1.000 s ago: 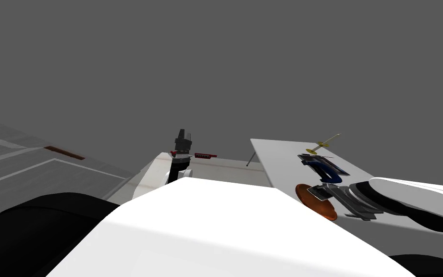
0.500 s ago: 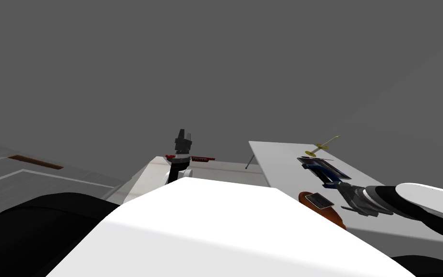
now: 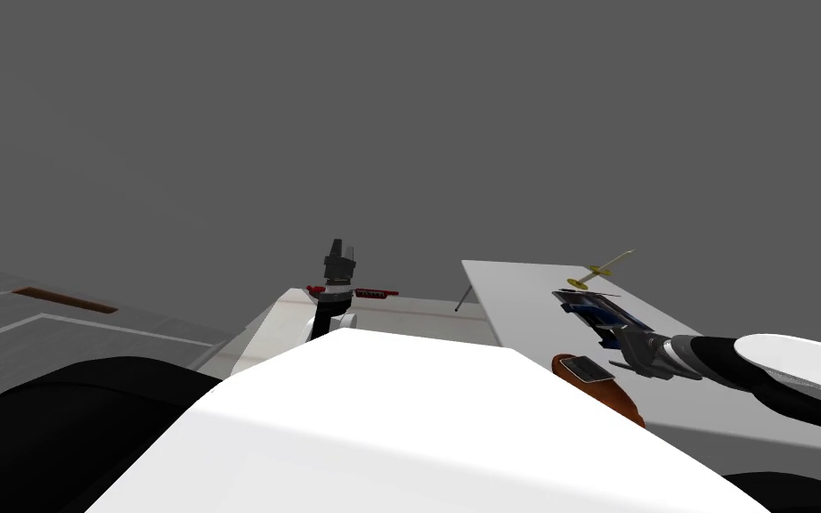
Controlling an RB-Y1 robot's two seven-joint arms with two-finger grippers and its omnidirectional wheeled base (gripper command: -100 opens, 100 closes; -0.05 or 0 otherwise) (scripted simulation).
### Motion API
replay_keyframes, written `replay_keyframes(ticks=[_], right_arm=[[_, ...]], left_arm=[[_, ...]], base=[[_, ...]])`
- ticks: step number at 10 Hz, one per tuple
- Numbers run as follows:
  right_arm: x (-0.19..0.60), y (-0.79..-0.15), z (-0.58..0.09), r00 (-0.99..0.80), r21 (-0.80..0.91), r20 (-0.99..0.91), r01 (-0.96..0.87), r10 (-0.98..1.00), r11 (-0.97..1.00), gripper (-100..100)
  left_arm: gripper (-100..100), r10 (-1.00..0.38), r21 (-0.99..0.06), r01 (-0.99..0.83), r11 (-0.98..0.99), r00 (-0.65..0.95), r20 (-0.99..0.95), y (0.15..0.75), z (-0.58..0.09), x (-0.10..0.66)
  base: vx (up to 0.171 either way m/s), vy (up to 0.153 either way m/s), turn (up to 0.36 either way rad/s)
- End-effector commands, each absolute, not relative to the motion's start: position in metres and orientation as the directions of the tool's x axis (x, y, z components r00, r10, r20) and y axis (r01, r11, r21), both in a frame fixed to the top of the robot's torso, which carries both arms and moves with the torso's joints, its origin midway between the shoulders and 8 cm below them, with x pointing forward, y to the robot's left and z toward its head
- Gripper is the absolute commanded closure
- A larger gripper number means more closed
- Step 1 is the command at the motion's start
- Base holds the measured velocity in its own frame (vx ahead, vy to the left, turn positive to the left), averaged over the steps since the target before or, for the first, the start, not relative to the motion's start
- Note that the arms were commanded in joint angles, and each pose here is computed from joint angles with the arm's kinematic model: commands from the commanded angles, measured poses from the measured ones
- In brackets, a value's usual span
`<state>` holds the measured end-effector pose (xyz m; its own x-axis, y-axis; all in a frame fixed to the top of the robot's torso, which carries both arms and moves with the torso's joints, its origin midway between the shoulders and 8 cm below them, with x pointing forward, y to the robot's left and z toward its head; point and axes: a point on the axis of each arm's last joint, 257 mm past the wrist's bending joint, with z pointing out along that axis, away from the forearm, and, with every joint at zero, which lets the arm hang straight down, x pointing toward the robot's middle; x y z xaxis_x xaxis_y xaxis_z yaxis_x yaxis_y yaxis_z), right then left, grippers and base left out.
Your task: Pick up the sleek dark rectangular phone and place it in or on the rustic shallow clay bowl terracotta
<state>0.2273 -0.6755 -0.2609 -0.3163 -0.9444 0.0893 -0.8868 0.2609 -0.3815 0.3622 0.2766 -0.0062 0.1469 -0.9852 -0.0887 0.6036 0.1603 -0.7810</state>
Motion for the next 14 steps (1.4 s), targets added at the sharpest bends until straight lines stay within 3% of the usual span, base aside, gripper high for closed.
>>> replay_keyframes(ticks=[1,13,14], right_arm=[[0.231,-0.672,-0.26,-0.338,-0.388,0.062,-0.875,-0.939,0.29,-100],[0.294,-0.654,-0.21,-0.277,-0.395,0.065,-0.89,-0.959,0.23,-100],[0.294,-0.654,-0.21,-0.276,-0.395,0.066,-0.89,-0.959,0.229,0]], left_arm=[[0,-0.985,-0.781,0.604,0.16,0.147,-0.089,0.277,-0.006,0.362],[0,-0.985,-0.781,0.604,0.16,0.147,-0.089,0.277,-0.006,0.362],[0,-0.985,-0.781,0.604,0.16,0.147,-0.089,0.277,-0.006,0.362]], base=[[0.0,0.0,0.0],[-0.026,-0.005,-0.048],[0.0,0.0,0.0]])
